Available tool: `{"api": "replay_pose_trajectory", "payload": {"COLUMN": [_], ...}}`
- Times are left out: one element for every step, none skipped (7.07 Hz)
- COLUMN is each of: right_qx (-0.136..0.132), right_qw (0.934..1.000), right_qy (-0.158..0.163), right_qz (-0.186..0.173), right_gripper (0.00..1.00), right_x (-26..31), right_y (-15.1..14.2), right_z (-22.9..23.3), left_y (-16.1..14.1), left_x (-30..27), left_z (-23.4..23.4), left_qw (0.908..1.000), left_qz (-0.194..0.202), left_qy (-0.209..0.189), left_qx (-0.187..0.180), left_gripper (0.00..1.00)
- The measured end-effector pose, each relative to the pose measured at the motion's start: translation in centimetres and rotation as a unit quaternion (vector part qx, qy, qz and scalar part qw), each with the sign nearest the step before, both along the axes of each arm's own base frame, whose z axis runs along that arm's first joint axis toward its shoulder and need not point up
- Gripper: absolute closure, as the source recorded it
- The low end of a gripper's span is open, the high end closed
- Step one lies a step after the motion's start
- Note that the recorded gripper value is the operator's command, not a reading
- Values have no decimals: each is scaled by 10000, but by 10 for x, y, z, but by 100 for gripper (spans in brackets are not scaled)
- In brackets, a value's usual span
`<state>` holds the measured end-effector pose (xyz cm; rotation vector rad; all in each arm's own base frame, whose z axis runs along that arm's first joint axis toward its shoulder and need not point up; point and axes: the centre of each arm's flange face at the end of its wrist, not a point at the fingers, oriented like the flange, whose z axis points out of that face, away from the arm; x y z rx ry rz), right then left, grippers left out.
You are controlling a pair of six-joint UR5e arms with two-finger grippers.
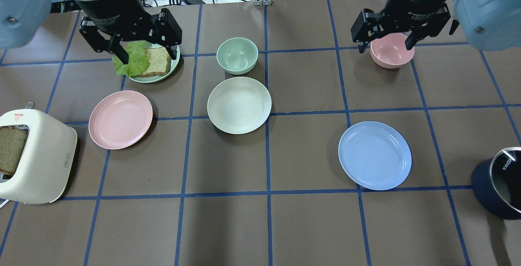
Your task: Stack three plates with pink and blue
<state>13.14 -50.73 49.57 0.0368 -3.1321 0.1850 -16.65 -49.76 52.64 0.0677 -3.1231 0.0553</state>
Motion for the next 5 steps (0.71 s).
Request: {"api": "replay_pose_trajectory", "payload": {"right_qx": [14, 22, 22, 16, 9], "right_qw": [10000, 10000, 10000, 10000, 10000], "right_qy": [-1, 1, 5, 6, 6], "right_qz": [1, 7, 14, 8, 3], "right_gripper": [0, 0, 0, 0, 0], "right_x": [0, 0, 0, 0, 0], "right_y": [0, 0, 0, 0, 0], "right_z": [-1, -2, -1, -1, -1], "left_y": [0, 0, 0, 0, 1], "left_x": [0, 0, 0, 0, 1], "left_z": [0, -1, -1, -1, -1], "left_qw": [10000, 10000, 10000, 10000, 10000], "left_qz": [-1, -1, -1, 4, 9], "left_qy": [2, 2, 2, 2, 4], "left_qx": [6, 12, 17, 28, 47], "left_gripper": [0, 0, 0, 0, 0]}}
